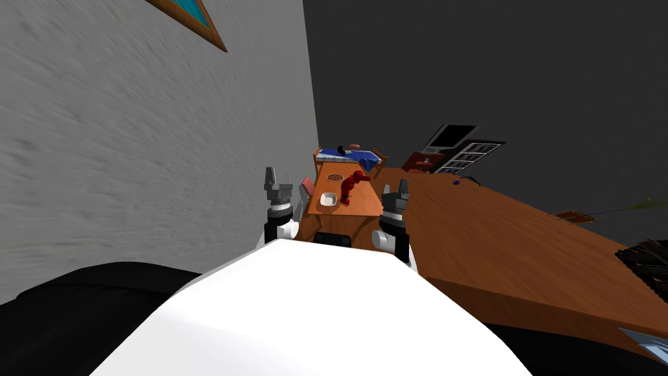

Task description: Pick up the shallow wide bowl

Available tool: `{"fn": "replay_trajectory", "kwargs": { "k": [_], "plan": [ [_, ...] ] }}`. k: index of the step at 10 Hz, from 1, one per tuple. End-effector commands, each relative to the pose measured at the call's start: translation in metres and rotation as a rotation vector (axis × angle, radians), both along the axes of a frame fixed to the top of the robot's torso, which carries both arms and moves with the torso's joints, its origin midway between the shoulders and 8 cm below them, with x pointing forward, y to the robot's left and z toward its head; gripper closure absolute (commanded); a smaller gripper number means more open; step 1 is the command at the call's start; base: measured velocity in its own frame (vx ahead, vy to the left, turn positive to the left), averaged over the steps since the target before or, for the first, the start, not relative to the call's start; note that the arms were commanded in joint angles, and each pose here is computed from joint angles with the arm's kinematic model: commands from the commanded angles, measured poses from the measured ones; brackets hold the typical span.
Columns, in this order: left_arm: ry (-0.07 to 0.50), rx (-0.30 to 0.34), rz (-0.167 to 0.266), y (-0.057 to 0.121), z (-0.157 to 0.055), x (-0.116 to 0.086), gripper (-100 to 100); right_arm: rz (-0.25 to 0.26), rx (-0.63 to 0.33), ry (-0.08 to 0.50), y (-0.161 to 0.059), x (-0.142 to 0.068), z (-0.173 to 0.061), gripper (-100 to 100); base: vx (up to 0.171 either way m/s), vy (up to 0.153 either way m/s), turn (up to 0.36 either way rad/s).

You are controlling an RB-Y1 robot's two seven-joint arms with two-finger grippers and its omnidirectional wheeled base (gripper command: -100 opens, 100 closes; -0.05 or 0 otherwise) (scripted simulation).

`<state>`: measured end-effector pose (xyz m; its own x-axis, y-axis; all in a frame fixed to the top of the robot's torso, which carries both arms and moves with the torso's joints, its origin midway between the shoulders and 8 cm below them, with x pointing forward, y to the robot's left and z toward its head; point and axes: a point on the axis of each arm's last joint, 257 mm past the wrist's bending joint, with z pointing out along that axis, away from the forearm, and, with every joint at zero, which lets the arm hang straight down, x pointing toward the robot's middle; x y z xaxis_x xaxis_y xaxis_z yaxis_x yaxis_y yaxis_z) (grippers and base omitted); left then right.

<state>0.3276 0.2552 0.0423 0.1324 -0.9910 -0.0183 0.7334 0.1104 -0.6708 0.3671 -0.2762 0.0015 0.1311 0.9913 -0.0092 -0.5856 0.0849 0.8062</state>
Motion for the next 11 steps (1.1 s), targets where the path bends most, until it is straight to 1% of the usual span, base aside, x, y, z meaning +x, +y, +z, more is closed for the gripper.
{"fn": "replay_trajectory", "kwargs": {
  "k": [1, 4, 7, 8, 11],
  "plan": [
    [0.02, 0.032, -0.016, -0.004, -0.005, 0.004, -100, 0.0, 0.0, 0.0, 0.0, 0.0, 0.0, 0, 0.0, 0.0, 0.0],
    [0.09, 0.095, -0.038, -0.008, -0.024, 0.021, -100, 0.0, 0.0, 0.0, 0.0, 0.0, 0.0, 0, -0.006, -0.011, -0.005],
    [0.19, 0.141, -0.035, -0.005, -0.053, 0.045, -100, 0.0, 0.0, 0.0, 0.0, 0.0, 0.0, 0, -0.021, -0.015, -0.014],
    [0.19, 0.141, -0.035, -0.005, -0.053, 0.045, -100, 0.0, 0.0, 0.0, 0.0, 0.0, 0.0, 0, -0.016, -0.009, -0.003],
    [0.309, 0.172, -0.014, 0.005, -0.089, 0.073, -100, 0.0, 0.0, 0.0, 0.0, 0.0, 0.0, 0, -0.022, -0.01, -0.021]
  ]
}}
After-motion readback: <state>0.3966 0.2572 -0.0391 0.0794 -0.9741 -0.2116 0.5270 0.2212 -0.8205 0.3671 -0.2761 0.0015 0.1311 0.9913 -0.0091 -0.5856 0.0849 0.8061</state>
